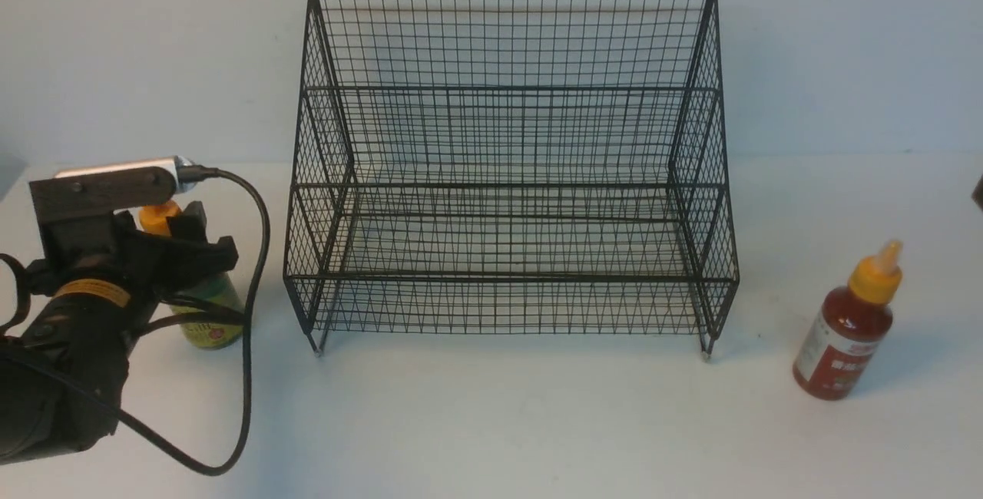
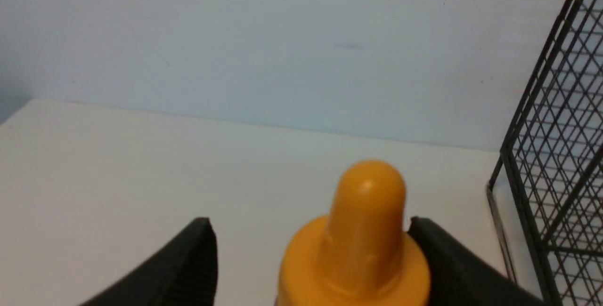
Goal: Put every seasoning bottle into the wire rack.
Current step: Use the left arm to grab the condiment bottle closest to it, then use the left arm to put the condiment bottle back on the shelf
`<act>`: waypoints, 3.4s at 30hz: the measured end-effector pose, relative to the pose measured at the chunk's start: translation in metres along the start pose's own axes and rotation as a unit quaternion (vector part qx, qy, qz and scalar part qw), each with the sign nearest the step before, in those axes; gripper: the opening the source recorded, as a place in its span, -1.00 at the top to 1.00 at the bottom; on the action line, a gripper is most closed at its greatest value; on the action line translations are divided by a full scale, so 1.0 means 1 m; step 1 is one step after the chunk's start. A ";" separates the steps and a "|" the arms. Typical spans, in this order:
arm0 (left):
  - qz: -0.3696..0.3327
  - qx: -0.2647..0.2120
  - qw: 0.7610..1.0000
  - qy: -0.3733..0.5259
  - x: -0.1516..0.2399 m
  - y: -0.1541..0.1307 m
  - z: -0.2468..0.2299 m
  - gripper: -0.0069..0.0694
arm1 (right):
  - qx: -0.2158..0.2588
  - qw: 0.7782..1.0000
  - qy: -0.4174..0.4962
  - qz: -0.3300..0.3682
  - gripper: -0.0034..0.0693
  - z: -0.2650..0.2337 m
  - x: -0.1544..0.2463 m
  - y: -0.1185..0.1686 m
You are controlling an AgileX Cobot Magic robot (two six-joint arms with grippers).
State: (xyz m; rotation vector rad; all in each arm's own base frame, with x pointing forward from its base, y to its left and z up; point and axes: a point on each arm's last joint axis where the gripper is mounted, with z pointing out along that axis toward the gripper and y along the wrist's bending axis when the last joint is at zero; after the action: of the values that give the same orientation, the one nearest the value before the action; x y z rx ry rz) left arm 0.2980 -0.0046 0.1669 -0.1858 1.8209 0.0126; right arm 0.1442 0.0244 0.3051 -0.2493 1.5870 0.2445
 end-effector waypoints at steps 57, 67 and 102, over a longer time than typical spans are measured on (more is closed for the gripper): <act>0.023 0.220 0.975 -0.020 -0.142 -0.154 0.013 0.03 | -0.005 1.000 0.015 -0.022 0.95 0.000 0.003 0.001; 0.040 0.213 0.975 0.048 -0.111 -0.157 0.029 0.03 | -0.001 1.000 0.017 -0.023 0.95 0.000 0.003 0.000; 0.095 0.202 0.969 0.101 -0.076 -0.156 0.051 -0.11 | 0.011 0.999 0.021 -0.023 0.95 0.000 0.004 -0.002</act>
State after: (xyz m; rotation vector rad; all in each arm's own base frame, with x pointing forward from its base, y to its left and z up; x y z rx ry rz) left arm 0.3863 -0.1440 0.2412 0.2868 1.9949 -0.2490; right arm 0.1446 0.0224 0.3015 -0.2758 1.6226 0.1871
